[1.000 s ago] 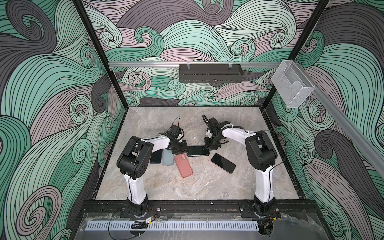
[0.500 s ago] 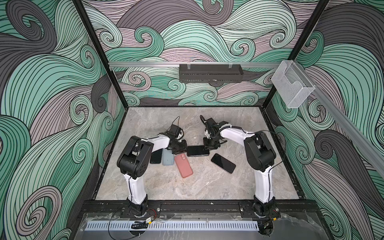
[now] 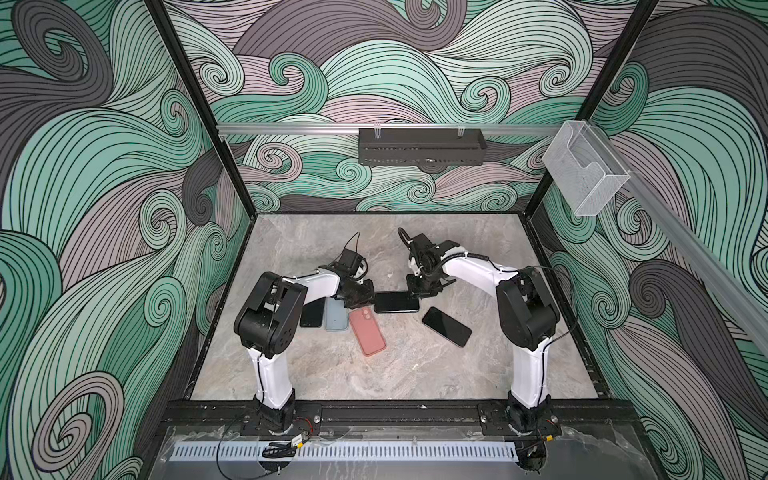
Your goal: Put the phone into the phone case
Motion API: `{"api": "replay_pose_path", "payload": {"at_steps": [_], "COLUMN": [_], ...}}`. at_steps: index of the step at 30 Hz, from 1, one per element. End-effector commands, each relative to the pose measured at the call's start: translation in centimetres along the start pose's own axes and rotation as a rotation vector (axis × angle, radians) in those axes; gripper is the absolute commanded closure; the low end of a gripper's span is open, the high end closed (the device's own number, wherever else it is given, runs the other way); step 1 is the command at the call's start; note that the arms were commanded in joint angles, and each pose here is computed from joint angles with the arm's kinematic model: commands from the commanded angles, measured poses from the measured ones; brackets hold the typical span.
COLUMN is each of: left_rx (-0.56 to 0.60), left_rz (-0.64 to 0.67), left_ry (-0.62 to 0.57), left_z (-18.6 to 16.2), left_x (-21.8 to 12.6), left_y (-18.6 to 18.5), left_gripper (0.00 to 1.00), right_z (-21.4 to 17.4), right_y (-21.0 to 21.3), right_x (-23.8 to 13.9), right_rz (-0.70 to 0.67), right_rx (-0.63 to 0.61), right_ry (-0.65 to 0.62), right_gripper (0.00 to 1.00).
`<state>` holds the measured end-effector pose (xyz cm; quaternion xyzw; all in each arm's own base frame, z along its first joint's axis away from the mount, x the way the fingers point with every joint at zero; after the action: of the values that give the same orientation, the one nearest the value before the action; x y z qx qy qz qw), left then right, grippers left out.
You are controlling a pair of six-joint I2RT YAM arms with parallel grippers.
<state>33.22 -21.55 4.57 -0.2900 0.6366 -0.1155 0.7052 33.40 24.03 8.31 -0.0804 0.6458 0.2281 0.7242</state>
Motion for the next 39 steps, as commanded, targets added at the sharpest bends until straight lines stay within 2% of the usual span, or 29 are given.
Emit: {"api": "replay_pose_path", "payload": {"at_steps": [1,8,11,19,28,39], "left_rx": [-0.003,-0.002,-0.001,-0.005,-0.003,-0.005], "left_rz": [0.049,0.054,0.053,0.056,0.057,0.056], "left_ry": [0.042,0.04,0.04,0.041,0.038,0.036], "left_z": [-0.9,-0.9,-0.9,-1.0,-1.0,-0.9], "left_x": [1.3,1.1,1.1,1.2,1.1,1.0], "left_y": [1.2,1.2,1.2,1.3,1.3,1.2], "left_gripper": [0.9,0.9,0.9,0.9,0.9,0.9], "right_z": [-0.8,-1.9,-1.9,-2.4,-3.2,-2.6], "right_y": [-0.5,-1.4,-1.5,-1.2,-1.3,-1.1], "right_x": [-1.0,-0.2,0.0,1.1,2.6,1.0], "right_rz": [-0.052,-0.097,-0.104,-0.064,-0.053,-0.052], "right_rx": [-0.016,-0.014,-0.013,-0.008,0.002,-0.002], "right_ry": [0.014,0.051,0.051,0.063,0.091,0.04], "right_gripper": [0.6,0.72,0.75,0.76,0.81,0.78]}}
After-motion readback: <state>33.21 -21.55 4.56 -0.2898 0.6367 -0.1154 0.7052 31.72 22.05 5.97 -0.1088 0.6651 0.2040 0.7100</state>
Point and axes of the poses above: each gripper's point midway between its finger pads, its own x axis out along the fingers, its own y axis along the line the jaws close on, z = x × y, the point moved 3 cm from there along -x, back along the fingers, and after that the axes turned 11 degrees about -x, right-handed, at the moved point
